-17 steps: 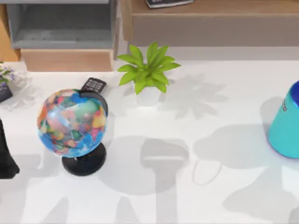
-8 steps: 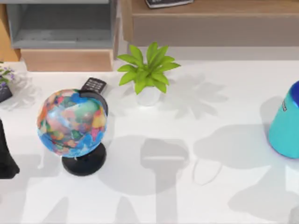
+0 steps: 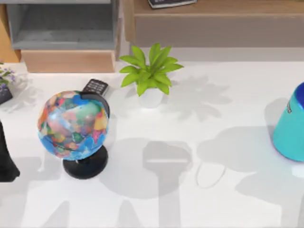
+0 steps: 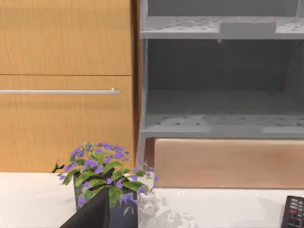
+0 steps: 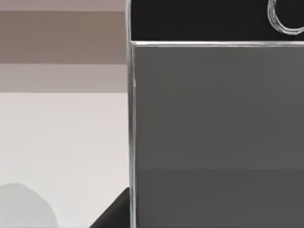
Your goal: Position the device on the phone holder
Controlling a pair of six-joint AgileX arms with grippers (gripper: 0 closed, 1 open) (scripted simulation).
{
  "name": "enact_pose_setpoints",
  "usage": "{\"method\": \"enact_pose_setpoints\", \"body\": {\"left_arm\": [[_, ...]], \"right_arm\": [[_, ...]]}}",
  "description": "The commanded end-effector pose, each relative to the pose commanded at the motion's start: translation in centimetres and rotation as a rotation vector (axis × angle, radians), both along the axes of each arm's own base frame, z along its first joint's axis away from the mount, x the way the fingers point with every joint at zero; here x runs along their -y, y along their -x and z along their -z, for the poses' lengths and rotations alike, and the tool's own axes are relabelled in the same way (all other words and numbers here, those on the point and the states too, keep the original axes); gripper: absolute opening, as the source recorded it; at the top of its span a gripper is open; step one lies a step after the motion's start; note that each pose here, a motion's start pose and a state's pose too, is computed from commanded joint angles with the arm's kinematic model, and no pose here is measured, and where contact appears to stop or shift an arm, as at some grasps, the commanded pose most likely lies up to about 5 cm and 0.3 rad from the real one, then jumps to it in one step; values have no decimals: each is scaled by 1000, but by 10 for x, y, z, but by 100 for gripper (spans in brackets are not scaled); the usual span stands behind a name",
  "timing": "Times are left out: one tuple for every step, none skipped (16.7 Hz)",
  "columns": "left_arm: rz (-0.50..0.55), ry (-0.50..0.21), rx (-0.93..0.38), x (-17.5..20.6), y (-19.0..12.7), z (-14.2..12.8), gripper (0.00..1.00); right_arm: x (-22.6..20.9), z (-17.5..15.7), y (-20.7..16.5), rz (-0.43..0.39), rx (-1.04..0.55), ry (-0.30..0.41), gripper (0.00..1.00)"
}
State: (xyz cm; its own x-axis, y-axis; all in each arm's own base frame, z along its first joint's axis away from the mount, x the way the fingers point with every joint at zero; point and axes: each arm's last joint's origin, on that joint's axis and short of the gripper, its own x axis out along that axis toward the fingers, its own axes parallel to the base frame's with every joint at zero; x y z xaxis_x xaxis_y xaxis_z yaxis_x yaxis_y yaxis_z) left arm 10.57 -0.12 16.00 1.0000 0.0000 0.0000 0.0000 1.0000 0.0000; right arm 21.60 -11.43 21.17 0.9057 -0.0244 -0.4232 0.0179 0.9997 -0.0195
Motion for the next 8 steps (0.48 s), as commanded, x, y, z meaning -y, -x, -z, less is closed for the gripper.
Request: {"method": "enact_pose_setpoints", "body": {"left_arm": [[0,0,0,0,0,0,100],[0,0,0,0,0,0,100],[0,0,0,0,0,0,100],[0,0,0,0,0,0,100],[0,0,0,0,0,0,100],[0,0,0,0,0,0,100],[0,0,0,0,0,0,100],[0,0,0,0,0,0,100]], "right_arm": [[-1,4,-5,-4,-4,4,0],[-2,8,-8,-8,-8,4,0],[-2,12,-11,-8,-9,3,0],[-2,15,-13,-6,-7,-1,0],[-2,17,-15,-4,-5,-4,0],[-2,18,-15,-3,-4,-6,0],[-2,18,-15,-3,-4,-6,0],[-2,18,-15,-3,-4,-6,0]]}}
